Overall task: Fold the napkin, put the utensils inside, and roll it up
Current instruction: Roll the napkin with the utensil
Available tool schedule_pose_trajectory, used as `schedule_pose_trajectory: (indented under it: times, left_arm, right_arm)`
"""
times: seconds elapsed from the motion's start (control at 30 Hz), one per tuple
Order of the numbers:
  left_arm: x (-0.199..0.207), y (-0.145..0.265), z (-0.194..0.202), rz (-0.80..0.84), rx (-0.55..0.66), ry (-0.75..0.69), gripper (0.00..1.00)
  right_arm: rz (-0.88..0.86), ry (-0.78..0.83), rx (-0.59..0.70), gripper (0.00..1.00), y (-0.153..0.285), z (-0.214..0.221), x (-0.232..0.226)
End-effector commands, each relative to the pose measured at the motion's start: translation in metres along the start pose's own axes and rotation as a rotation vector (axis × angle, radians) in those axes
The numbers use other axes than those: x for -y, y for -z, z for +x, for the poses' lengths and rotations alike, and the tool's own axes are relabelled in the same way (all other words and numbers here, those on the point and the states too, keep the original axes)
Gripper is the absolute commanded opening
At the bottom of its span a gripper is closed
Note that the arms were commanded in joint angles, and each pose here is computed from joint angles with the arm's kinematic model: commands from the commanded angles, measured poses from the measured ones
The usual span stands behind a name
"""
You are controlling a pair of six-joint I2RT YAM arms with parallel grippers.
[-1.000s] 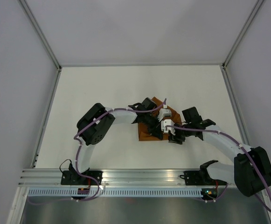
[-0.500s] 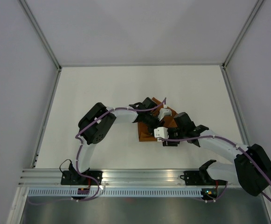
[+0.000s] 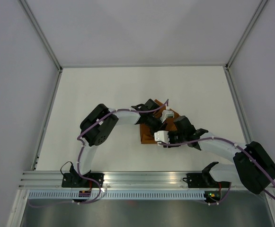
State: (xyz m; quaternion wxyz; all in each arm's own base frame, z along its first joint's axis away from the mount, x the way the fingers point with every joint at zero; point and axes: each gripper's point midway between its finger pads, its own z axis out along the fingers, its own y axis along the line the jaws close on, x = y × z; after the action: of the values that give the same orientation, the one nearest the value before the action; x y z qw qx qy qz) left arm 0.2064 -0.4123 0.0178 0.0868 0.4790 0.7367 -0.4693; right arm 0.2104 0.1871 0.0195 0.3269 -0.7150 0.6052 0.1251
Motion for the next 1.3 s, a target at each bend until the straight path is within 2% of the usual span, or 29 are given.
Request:
schedule_pose_trajectory:
  times: [0.0,0.17,0.3,0.33,0.5,0.73,1.07,1.23,1.27]
  left_arm:
    - [-0.025,-0.01,0.052,-0.095,-0.137,0.144,0.07]
    - [-0.024,-0.009,0.049,-0.093,-0.125,0.148,0.12]
    - [-0.027,-0.003,0.039,-0.118,-0.08,0.139,0.23]
    - [-0.029,0.0,0.035,-0.133,-0.064,0.137,0.29]
    - [-0.026,0.02,0.007,-0.17,0.06,0.122,0.39]
    - [-0.032,0.047,-0.023,-0.266,0.177,0.094,0.42]
    - [-0.036,0.1,-0.06,-0.372,0.401,0.097,0.45]
    - [-0.057,0.13,-0.062,-0.529,0.481,0.147,0.45]
    - [-0.055,0.143,-0.071,-0.562,0.534,0.131,0.45]
  right_arm:
    - [-0.051,-0.012,-0.038,0.42,-0.004,0.014,-0.019]
    - [-0.068,-0.017,-0.062,0.31,-0.008,0.02,-0.023]
    - [-0.092,-0.023,-0.076,0.17,-0.01,0.025,-0.029]
    - [-0.094,-0.025,-0.079,0.14,-0.01,0.026,-0.029]
    - [-0.158,-0.044,-0.093,0.05,-0.011,0.026,-0.035]
    - [-0.363,-0.116,-0.138,0.0,-0.011,0.027,-0.056]
    - [-0.537,-0.197,-0.11,0.0,-0.009,0.017,-0.056]
    - [-0.631,-0.255,-0.097,0.0,-0.007,0.013,-0.055]
    - [-0.652,-0.267,-0.096,0.0,-0.007,0.012,-0.056]
